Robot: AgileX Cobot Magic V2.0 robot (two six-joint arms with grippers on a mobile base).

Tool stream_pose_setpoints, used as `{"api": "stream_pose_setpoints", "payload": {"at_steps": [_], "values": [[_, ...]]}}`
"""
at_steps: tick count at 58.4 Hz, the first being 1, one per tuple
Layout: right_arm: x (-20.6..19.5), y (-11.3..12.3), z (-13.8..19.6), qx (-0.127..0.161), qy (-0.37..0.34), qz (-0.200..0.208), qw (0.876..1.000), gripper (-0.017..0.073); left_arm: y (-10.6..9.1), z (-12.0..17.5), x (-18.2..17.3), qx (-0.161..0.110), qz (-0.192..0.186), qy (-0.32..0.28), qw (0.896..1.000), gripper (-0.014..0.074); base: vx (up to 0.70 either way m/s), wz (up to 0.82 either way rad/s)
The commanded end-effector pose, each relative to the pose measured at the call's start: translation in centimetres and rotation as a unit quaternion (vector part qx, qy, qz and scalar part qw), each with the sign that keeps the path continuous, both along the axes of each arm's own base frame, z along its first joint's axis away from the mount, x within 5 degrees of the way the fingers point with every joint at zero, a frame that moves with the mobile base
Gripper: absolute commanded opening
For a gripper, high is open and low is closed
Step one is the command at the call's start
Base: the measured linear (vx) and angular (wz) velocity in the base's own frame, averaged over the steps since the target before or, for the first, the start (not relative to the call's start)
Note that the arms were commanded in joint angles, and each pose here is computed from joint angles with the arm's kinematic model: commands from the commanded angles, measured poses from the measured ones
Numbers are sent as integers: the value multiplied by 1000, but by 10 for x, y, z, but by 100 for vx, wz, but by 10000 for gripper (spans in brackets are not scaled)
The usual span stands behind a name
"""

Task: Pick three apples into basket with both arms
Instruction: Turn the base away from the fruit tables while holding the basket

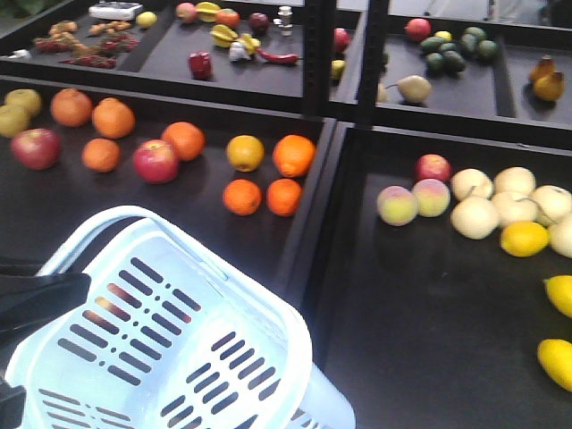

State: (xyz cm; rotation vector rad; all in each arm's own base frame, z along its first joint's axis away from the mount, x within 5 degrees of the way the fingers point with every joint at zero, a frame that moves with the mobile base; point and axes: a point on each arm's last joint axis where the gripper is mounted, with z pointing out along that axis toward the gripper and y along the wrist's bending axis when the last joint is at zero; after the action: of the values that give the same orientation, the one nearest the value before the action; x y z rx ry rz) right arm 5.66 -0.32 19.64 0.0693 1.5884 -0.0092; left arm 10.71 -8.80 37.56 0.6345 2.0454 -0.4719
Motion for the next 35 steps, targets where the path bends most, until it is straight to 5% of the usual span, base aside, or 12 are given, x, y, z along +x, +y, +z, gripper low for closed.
{"api": "stream_pose_setpoints", "payload": {"at_steps": [1,35], "values": [[0,1,3,-10,-36,3,999,-5,-2,17,0,-49,1,-41,998,-6,-11,42],[0,1,3,-10,-36,3,999,-5,-2,17,0,-49,1,-41,998,-6,-12,48]]}}
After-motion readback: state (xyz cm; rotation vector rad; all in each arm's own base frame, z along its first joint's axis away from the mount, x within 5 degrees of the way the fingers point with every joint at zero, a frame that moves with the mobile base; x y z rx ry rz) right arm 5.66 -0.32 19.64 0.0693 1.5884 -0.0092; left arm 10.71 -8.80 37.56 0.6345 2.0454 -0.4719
